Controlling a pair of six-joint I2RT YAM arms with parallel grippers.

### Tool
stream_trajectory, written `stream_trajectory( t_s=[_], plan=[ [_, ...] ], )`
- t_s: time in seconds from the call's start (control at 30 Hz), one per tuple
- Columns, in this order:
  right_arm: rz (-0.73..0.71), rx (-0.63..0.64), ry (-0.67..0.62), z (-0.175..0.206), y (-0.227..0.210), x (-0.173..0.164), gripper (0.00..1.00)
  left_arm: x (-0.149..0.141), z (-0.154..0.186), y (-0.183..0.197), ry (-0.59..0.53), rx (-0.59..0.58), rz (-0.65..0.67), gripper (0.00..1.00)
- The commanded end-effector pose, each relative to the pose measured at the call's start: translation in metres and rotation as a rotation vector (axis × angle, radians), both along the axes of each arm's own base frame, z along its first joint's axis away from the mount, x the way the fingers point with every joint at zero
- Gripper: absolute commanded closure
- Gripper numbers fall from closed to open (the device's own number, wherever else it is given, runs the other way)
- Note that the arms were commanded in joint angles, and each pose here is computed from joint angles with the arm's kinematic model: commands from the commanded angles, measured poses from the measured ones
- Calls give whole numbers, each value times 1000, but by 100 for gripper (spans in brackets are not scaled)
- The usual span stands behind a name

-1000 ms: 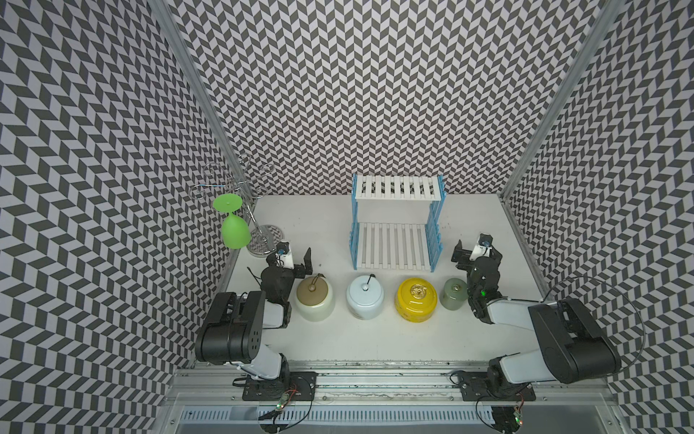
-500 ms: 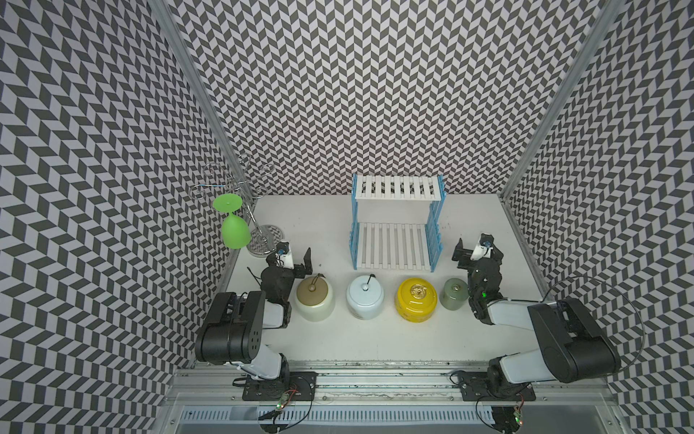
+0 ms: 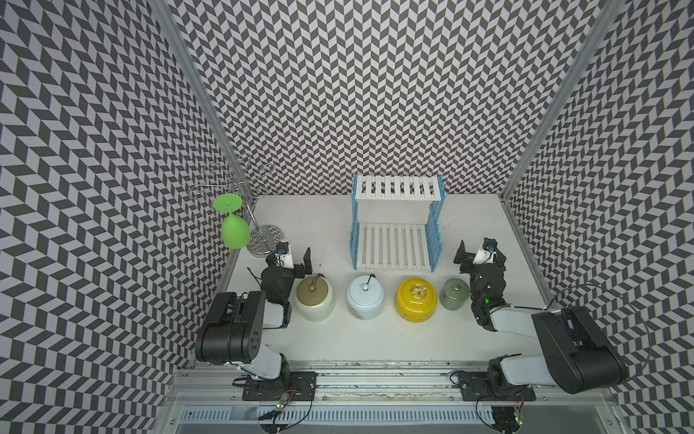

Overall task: Remove the tea canisters from the shelf
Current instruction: Reset both arms

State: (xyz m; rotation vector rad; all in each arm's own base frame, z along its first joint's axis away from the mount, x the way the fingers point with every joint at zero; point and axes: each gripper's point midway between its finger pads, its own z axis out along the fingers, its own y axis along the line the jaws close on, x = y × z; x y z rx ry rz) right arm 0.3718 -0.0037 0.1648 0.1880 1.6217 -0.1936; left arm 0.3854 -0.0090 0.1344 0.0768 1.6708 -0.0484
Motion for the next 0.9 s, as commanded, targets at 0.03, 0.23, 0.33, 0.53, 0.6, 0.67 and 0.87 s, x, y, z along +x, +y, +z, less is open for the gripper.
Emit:
stream_trajectory(
  t_s=[0.03, 0.23, 0.33, 0.53, 0.6, 0.67, 0.87],
  plan=[
    [10, 5, -85, 12, 0, -4, 0, 1, 7, 0, -29, -12, 7, 0],
    [7, 21, -153, 2, -8, -24, 1, 1, 7, 0, -29, -13, 7, 0],
    [7, 23, -148, -1, -8, -21, 1, 1, 7, 0, -29, -12, 7, 0],
    [11, 16, -164, 1, -7, -23, 0, 1, 7, 0, -28, -12, 7, 0],
    [13, 14, -162, 2, -7, -23, 0, 1, 8, 0, -30, -12, 7, 0],
    [13, 17, -164, 2, -7, -23, 0, 1, 8, 0, -30, -12, 8, 0],
    [19, 14, -166, 3, -6, -24, 0, 0, 7, 0, -29, -16, -4, 0]
  ],
)
